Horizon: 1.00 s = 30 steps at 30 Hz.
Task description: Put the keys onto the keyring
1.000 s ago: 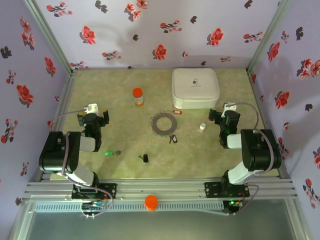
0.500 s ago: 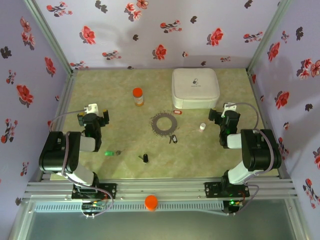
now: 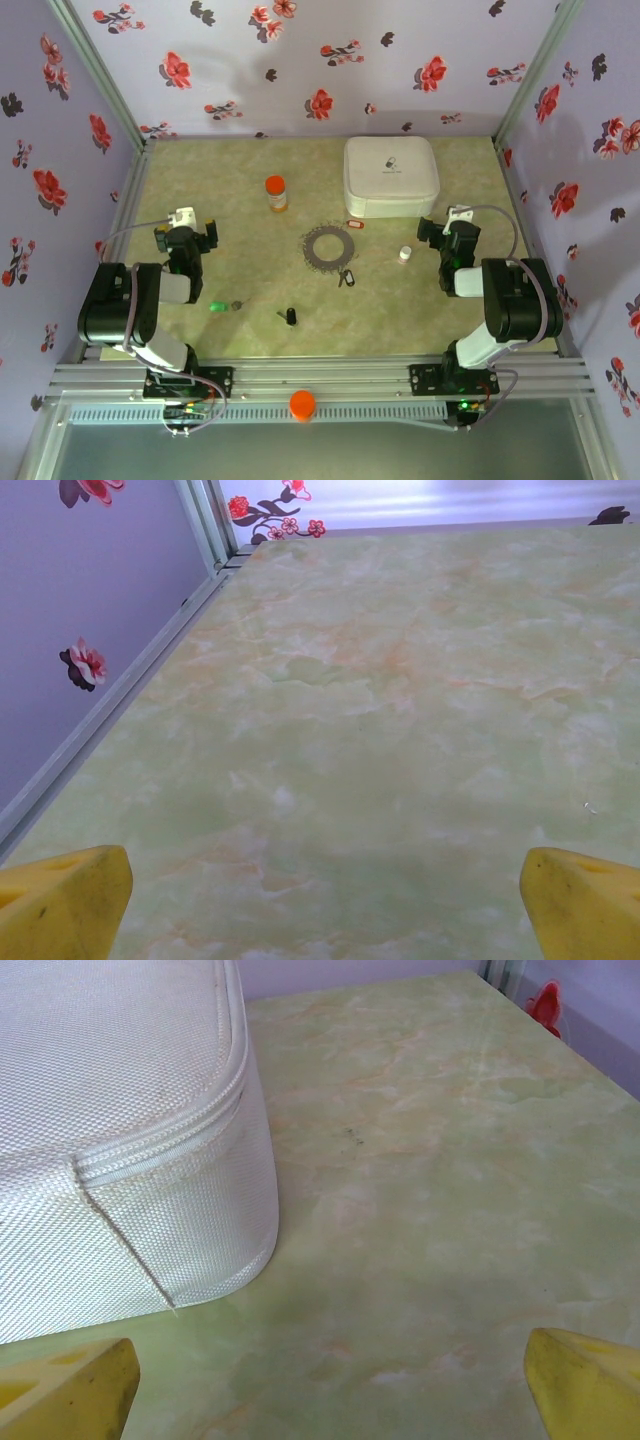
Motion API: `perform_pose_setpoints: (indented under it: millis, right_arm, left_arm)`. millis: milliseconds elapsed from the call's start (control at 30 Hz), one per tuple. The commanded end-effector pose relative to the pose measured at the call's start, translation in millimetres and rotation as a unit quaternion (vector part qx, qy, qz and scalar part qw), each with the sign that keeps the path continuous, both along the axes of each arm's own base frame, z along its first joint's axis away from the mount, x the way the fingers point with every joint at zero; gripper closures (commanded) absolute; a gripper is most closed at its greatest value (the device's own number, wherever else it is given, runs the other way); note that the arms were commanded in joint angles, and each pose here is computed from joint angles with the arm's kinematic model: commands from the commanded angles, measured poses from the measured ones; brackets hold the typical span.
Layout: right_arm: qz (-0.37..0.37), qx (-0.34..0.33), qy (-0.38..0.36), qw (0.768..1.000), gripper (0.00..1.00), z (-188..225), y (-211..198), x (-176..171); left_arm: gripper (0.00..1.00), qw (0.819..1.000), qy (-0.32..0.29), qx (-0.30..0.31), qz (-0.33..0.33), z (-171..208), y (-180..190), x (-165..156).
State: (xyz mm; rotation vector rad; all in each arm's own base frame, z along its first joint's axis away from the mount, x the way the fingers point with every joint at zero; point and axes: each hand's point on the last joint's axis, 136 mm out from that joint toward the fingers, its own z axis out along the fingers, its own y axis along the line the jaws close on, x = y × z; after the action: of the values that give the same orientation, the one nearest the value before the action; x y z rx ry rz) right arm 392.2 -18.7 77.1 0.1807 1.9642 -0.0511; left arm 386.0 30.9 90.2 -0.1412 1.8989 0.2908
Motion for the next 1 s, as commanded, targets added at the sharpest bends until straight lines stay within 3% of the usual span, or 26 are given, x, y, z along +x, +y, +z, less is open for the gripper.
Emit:
perform_pose_setpoints:
  millis: [0,167,400,667,967]
  right_arm:
    - [-0.002,0.009,-0.014,1.0,0.01,9,-1,6]
    - [-0.035,0.005,-0.026,0.999,0.01,23,-12,1]
    - [-0.028,0.025,-0.065,0.997,0.01,101,-4,-15]
    - [0.001,0.088,-0.021,0.996,0.01,118,21,-21]
    - [0.151,0.143,0.087,0.974,0.12,123,107,-27]
  left_arm:
    - [0.0,1.0,-0.017,-0.009,0.012,10,5,5]
    - [0.0,0.999,-0.03,-0.012,0.031,17,10,-1]
    - [0.0,0.998,-0.057,0.018,0.003,23,-5,-14]
    - [0.0,0.997,-0.06,0.028,0.045,110,8,-16]
    - [0.0,0.994,0.007,-0.111,0.011,109,-23,-39]
